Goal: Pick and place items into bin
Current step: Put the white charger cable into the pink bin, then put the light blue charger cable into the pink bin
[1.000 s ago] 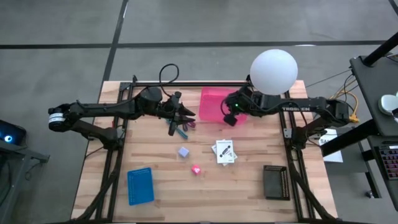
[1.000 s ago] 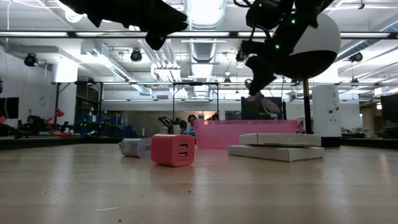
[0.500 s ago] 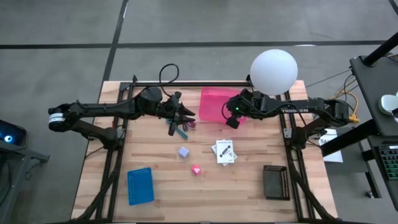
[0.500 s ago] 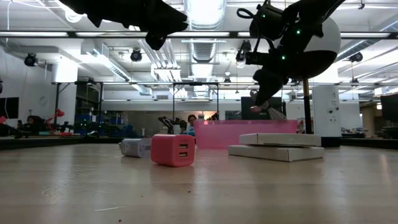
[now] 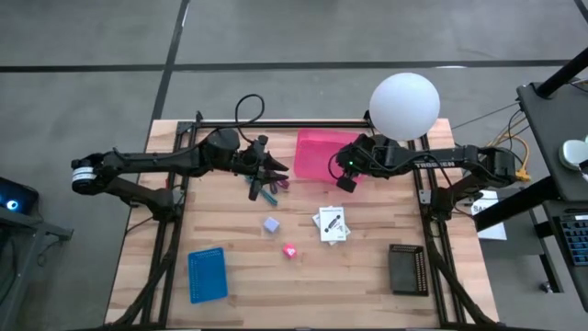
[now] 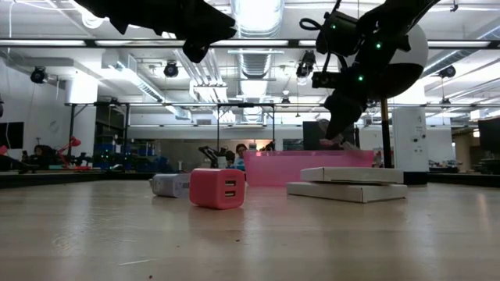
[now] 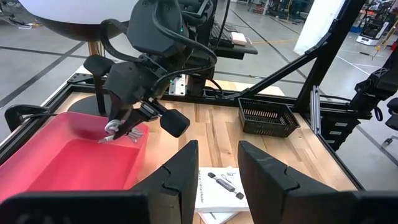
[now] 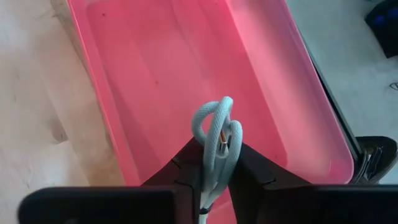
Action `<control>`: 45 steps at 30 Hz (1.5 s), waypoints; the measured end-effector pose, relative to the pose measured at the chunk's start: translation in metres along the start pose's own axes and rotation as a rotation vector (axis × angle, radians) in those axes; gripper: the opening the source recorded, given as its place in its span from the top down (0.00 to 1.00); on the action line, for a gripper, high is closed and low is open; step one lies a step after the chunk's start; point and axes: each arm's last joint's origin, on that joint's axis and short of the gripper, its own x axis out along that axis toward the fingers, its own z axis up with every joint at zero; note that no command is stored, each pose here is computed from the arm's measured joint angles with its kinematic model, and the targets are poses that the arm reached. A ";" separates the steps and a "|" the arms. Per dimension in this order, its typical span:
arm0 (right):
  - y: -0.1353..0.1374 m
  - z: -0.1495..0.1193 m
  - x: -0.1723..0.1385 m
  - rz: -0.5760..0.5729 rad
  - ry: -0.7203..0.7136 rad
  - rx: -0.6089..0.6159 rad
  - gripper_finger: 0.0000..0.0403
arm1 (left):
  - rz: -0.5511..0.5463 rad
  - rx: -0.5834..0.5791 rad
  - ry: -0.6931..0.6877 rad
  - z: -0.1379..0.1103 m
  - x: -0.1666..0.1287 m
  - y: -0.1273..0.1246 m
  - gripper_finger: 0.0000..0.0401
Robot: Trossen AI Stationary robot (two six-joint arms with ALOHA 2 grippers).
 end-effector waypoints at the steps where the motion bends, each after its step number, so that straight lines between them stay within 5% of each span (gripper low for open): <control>1: 0.000 0.000 0.000 0.000 -0.002 0.001 0.85 | 0.000 0.000 0.000 0.000 0.000 0.000 0.76; 11: 0.000 0.001 0.000 0.001 -0.011 0.034 0.78 | 0.000 0.000 0.000 0.000 0.000 0.000 0.76; 32: 0.000 0.002 0.000 0.003 -0.012 0.108 0.78 | 0.007 -0.014 0.044 -0.005 0.000 0.000 0.76; 45: 0.002 0.002 -0.001 0.054 -0.012 0.228 0.80 | 0.232 -0.019 0.433 -0.047 0.001 0.010 0.76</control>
